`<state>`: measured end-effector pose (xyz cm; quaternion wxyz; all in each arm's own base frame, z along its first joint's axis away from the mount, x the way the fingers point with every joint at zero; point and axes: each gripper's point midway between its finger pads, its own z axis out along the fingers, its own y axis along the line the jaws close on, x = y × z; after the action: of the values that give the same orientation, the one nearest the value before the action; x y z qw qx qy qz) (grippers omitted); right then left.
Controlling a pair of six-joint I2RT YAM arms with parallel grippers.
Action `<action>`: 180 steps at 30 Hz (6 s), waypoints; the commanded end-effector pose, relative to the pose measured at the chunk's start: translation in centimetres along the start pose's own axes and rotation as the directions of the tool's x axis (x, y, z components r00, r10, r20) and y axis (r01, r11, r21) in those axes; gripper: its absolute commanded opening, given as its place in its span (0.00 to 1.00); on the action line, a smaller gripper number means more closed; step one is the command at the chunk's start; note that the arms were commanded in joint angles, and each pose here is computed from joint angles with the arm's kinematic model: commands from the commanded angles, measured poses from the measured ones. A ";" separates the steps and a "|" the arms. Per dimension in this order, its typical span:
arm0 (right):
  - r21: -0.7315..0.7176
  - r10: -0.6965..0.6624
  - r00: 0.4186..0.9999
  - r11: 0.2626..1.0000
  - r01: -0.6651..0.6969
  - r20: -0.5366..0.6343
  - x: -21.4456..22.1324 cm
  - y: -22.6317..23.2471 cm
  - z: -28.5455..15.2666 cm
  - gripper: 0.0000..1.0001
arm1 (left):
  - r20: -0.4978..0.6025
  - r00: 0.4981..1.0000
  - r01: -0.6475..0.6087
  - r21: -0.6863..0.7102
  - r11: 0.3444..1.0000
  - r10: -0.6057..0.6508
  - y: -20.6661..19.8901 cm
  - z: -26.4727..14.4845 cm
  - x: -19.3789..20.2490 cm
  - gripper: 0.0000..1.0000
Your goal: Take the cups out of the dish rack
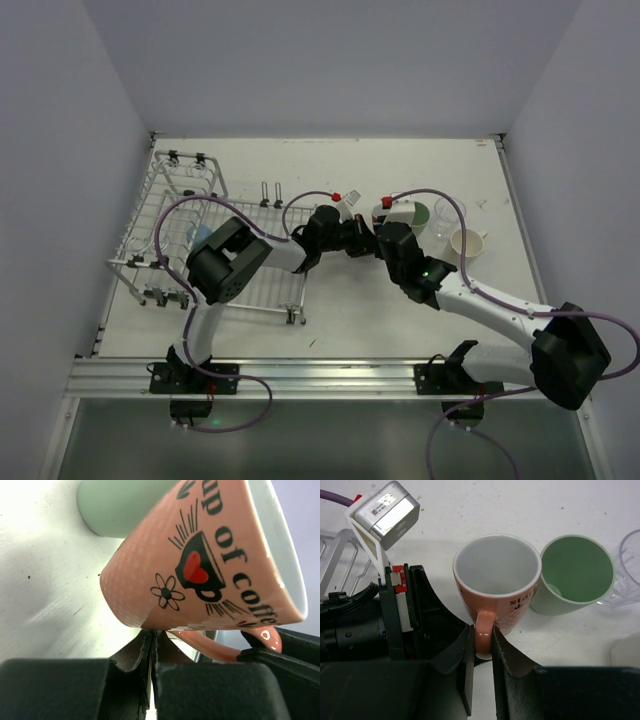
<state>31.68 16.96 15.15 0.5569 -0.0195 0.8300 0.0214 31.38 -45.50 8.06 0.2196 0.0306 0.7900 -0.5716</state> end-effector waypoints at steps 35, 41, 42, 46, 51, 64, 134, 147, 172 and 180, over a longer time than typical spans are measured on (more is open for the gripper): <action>0.049 0.119 0.978 0.992 -0.112 -0.169 7.5 0.8 1.0 0.00 | 0.025 1.000 0.000 -0.125 0.992 0.003 2.7 0.2 -1.0 0.00; 0.081 0.152 0.975 0.987 -0.140 -0.163 8.6 0.8 0.4 0.00 | 0.026 1.000 -0.003 -0.127 0.992 0.006 2.7 -0.2 -1.0 0.00; 0.092 0.153 0.975 0.986 -0.140 -0.160 8.8 0.6 0.3 0.00 | 0.026 1.000 -0.004 -0.127 0.992 0.008 2.7 -0.3 -1.0 0.00; 0.112 0.165 0.976 0.982 -0.150 -0.140 8.9 0.9 -0.1 0.07 | 0.026 1.000 -0.007 -0.132 0.991 0.010 2.6 -0.6 -1.0 0.00; 0.147 0.167 0.973 0.979 -0.144 -0.160 9.6 0.3 -0.3 0.22 | 0.021 1.000 -0.006 -0.156 0.988 0.009 2.9 -1.2 -0.7 0.00; 0.183 0.208 0.968 0.967 -0.180 -0.144 9.4 -0.6 -0.9 0.56 | 0.016 0.995 -0.092 -0.255 0.962 0.099 2.7 -2.9 -1.6 0.31; -0.049 0.130 0.984 0.989 -0.137 -0.126 -2.9 2.4 -10.6 0.71 | -0.164 0.477 -0.540 -0.830 0.140 0.864 -12.1 -19.0 -6.4 0.88; -0.334 0.089 0.995 0.938 -0.095 -0.033 -5.2 8.4 -10.1 0.72 | 0.014 0.523 -0.540 -0.768 0.344 0.852 -18.2 -24.9 -7.0 0.92; -0.801 -0.046 0.977 0.566 0.197 0.208 -7.4 20.7 -11.2 0.94 | 0.066 0.644 -0.154 -0.965 0.213 0.762 -14.6 -38.4 -20.6 1.00; -0.817 -0.152 0.935 0.456 0.353 0.320 -7.6 29.6 -7.4 0.99 | 0.151 0.681 -0.075 -0.959 0.274 0.717 -10.9 -41.1 -21.5 1.00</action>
<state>25.25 42.48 21.74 0.5061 -0.3786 0.6997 0.3331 35.33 -7.19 36.53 0.5605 -0.0510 0.8214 0.0926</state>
